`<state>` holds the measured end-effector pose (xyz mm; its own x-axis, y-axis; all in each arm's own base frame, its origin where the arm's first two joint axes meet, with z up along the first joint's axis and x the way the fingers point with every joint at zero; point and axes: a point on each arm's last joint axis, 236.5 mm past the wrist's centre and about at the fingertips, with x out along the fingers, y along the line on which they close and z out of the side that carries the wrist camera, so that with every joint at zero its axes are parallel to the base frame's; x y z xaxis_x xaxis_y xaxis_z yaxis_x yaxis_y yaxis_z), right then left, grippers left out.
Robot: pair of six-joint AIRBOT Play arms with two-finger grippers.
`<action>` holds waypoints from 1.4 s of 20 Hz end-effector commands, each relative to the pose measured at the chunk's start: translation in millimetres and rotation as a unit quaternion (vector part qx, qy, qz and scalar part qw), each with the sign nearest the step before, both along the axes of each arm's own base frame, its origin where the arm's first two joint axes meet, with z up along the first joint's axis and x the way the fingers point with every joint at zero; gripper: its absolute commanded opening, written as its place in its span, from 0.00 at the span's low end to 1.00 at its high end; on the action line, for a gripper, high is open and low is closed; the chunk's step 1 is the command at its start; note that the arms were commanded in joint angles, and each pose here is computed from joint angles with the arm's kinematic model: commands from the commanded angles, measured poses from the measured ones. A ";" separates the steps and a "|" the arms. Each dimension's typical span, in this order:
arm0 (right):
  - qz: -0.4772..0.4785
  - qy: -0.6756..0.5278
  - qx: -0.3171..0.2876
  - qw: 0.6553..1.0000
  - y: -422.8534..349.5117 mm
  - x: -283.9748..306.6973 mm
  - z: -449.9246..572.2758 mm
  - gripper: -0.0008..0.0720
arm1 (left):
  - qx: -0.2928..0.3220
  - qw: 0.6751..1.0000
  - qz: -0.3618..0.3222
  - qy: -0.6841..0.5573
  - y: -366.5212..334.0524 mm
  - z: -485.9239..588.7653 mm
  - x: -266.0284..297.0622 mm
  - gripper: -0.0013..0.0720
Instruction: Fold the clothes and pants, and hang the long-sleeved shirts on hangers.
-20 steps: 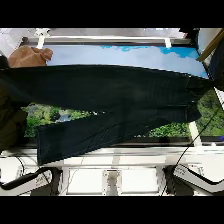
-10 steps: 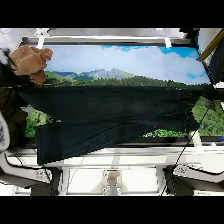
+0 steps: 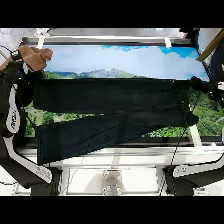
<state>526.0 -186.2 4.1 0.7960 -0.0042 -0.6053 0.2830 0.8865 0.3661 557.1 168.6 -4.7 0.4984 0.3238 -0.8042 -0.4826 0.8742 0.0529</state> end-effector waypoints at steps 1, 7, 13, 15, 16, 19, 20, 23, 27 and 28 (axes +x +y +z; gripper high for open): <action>-0.035 -0.034 -0.010 0.999 2.8 27.7 6.5 0.16 | -0.021 0.999 0.012 -0.027 -4.8 0.7 9.8 0.11; 0.038 -0.014 0.051 0.998 8.7 -6.5 63.7 0.77 | 0.025 0.984 0.009 0.174 1.8 37.4 -103.9 0.96; 0.064 0.129 0.038 0.989 -22.9 -164.1 74.0 0.77 | 0.029 0.972 0.025 0.231 -16.7 53.2 -262.8 0.96; 0.040 0.130 0.056 0.989 -26.3 -193.8 69.8 0.77 | 0.006 0.962 0.042 0.269 -25.3 19.2 -333.0 0.95; 0.032 0.132 0.061 0.989 -26.5 -202.6 68.5 0.77 | -0.021 0.959 0.059 0.278 -30.4 4.2 -360.1 0.95; 0.043 0.139 0.080 0.986 -16.5 -211.5 69.3 0.77 | -0.155 0.948 0.088 0.262 -53.2 -22.1 -391.8 0.95; 0.051 0.135 0.092 0.985 -10.0 -210.2 71.6 0.77 | -0.211 0.945 0.080 0.239 -62.1 -24.9 -387.8 0.95; 0.072 0.128 0.119 0.982 6.0 -209.5 77.1 0.77 | -0.314 0.934 0.071 0.158 -60.6 -23.1 -376.8 0.95; 0.098 0.143 0.145 0.974 23.1 -218.5 77.2 0.77 | -0.370 0.909 0.017 0.188 -64.4 -33.9 -416.1 0.95; 0.101 0.145 0.147 0.973 24.7 -219.5 77.5 0.77 | -0.377 0.906 0.024 0.188 -64.9 -41.4 -419.7 0.94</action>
<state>313.2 -174.8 80.0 0.5825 0.2864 -0.7607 0.2631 0.8191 0.5098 148.7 115.9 -40.1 0.1009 -0.2574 -0.9610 -0.6464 0.7174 -0.2600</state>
